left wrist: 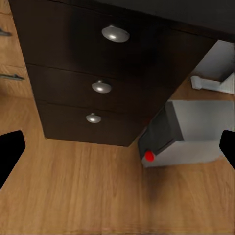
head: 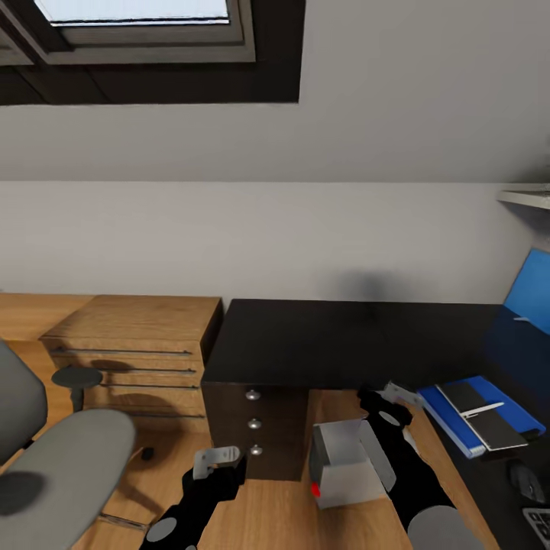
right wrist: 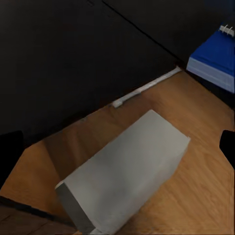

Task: In the bedroom, organize the workspace by keeping the computer under the desk, ensuring the monitor is on the desk, placing the keyboard on the desk next to the monitor, placing the mouse on the desk next to the keyboard, moving the folder from the swivel chair onto the desk next to the mouse, stacking the notebook on top of the folder with the pen on top of the notebook, and positioning the swivel chair next to the desk.

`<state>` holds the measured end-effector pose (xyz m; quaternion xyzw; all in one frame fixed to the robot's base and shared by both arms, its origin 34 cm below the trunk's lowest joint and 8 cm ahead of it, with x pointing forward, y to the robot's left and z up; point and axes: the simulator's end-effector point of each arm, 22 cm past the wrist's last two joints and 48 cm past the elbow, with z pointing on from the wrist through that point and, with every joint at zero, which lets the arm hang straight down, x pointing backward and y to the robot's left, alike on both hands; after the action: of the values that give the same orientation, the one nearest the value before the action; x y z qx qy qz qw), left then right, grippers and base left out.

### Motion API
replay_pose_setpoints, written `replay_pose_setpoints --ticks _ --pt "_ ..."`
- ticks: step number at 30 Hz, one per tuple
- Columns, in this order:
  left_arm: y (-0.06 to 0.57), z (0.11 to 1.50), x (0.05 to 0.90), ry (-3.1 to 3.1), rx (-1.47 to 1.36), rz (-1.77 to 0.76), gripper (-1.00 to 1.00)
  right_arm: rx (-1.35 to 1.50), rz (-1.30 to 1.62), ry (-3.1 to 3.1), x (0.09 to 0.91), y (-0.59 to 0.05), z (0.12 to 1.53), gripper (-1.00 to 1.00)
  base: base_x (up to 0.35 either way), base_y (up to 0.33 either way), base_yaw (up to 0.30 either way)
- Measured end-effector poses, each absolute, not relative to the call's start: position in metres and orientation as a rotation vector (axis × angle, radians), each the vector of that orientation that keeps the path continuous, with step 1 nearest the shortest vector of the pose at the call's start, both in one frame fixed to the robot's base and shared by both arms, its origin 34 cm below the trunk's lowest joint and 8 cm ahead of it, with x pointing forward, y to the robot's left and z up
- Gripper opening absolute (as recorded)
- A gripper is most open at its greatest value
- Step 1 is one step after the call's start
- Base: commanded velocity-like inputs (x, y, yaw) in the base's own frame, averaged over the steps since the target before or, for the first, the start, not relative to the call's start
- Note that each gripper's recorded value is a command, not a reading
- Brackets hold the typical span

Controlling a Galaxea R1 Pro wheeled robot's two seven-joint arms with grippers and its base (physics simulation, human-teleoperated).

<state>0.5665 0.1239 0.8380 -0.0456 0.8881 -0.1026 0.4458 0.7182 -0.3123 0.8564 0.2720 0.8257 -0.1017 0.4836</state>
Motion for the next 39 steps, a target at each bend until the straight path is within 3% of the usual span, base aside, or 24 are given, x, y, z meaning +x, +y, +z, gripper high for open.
replay_pose_setpoints --ticks 11,14,23,39 --pt "0.130 0.775 0.538 2.345 -0.100 -0.202 1.00 0.453 -0.277 2.106 0.706 -0.267 0.815 1.00 -0.331 0.072 0.000" --pt "0.146 0.700 0.487 2.535 -0.095 -0.129 1.00 0.371 -0.305 2.106 0.694 -0.255 0.791 1.00 -0.278 0.186 0.000" --pt "0.178 0.630 0.425 2.666 -0.138 -0.026 1.00 0.255 -0.389 2.202 0.630 -0.264 0.708 1.00 -0.189 0.276 0.000" --pt "0.208 0.587 0.371 2.632 -0.188 0.076 1.00 0.097 -0.226 2.283 0.541 -0.253 0.638 1.00 -0.157 0.304 0.000"
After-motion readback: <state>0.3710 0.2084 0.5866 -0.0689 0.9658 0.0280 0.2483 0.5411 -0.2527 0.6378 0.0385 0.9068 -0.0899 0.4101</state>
